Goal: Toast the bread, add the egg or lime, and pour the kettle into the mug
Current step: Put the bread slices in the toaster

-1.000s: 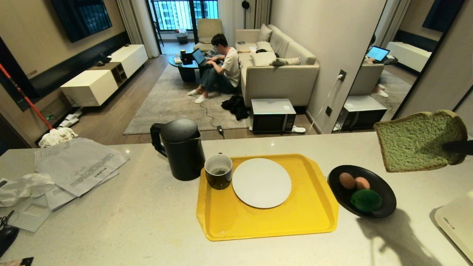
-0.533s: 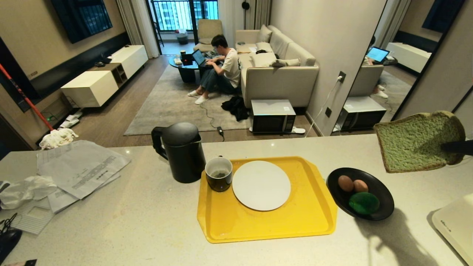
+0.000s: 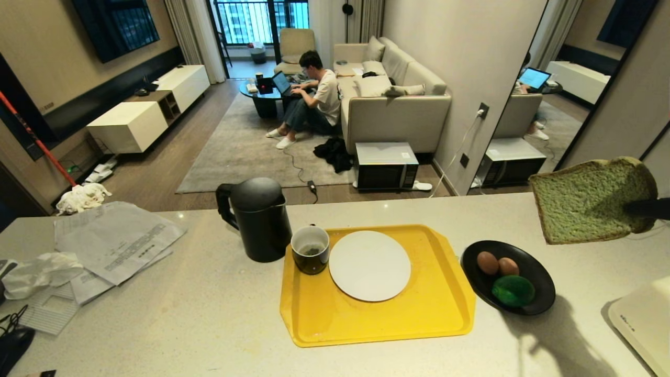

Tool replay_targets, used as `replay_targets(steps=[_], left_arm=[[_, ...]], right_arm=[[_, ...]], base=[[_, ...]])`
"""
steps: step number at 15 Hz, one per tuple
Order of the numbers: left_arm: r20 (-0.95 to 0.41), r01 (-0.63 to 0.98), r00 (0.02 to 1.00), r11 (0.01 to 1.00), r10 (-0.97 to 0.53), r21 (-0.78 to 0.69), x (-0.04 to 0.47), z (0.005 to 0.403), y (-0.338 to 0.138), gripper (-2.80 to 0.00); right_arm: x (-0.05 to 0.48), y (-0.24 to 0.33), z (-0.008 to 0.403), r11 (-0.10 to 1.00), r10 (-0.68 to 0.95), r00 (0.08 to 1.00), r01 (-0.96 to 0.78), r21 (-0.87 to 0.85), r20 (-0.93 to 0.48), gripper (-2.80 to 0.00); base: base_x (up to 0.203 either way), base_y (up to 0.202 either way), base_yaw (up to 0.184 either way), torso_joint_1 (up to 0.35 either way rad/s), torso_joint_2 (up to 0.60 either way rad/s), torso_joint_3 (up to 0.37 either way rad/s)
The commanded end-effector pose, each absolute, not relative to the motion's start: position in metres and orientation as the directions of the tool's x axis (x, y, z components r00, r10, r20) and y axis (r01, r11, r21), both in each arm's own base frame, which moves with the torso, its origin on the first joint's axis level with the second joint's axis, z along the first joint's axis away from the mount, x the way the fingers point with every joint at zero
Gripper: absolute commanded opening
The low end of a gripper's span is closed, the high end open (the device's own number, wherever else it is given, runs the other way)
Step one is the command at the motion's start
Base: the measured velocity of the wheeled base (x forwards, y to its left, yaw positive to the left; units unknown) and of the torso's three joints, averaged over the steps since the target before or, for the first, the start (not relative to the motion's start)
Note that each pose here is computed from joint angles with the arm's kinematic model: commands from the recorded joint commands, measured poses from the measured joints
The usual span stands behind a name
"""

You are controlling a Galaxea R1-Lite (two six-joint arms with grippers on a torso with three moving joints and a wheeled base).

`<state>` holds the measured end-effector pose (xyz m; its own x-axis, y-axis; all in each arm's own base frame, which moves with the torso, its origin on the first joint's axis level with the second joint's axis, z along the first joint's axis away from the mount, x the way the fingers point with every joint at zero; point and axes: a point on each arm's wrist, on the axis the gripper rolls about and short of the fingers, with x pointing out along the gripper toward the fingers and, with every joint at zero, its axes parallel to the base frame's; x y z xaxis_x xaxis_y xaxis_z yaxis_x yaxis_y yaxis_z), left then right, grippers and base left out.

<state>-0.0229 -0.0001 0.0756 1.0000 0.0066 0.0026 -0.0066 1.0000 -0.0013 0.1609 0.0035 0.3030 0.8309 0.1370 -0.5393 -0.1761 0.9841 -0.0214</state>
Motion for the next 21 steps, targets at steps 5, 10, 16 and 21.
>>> replay_targets(steps=[5, 10, 16, 21], left_arm=[[0.003, -0.008, 1.000, 1.000, 0.008, -0.002, -0.0229, 0.0756, -0.0001, -2.80], [0.003, -0.008, 1.000, 1.000, 0.008, -0.002, -0.0229, 0.0756, -0.0001, -2.80], [0.003, -0.008, 1.000, 1.000, 0.008, -0.002, -0.0229, 0.0756, -0.0001, -2.80], [0.003, -0.008, 1.000, 1.000, 0.008, -0.002, -0.0229, 0.0756, -0.0001, -2.80]], right_arm=[[0.1618, 0.0036, 0.3024, 0.984, 0.138, 0.828, -0.178, -0.021, -0.544, -2.80], [0.1615, 0.0035, 0.3020, 0.984, 0.137, 0.828, -0.176, -0.020, -0.544, -2.80], [0.1615, 0.0032, 0.3009, 0.986, 0.123, 0.826, -0.166, -0.028, -0.549, -2.80], [0.1616, 0.0032, 0.3012, 0.986, 0.123, 0.828, -0.166, -0.028, -0.548, -2.80]], base=[[0.000, 0.000, 0.000, 0.072, -0.13, -0.059], [0.000, 0.000, 0.000, 0.033, -0.07, -0.029], [0.000, 0.000, 0.000, 0.000, 0.00, 0.000], [0.000, 0.000, 0.000, 0.000, 0.00, 0.000]])
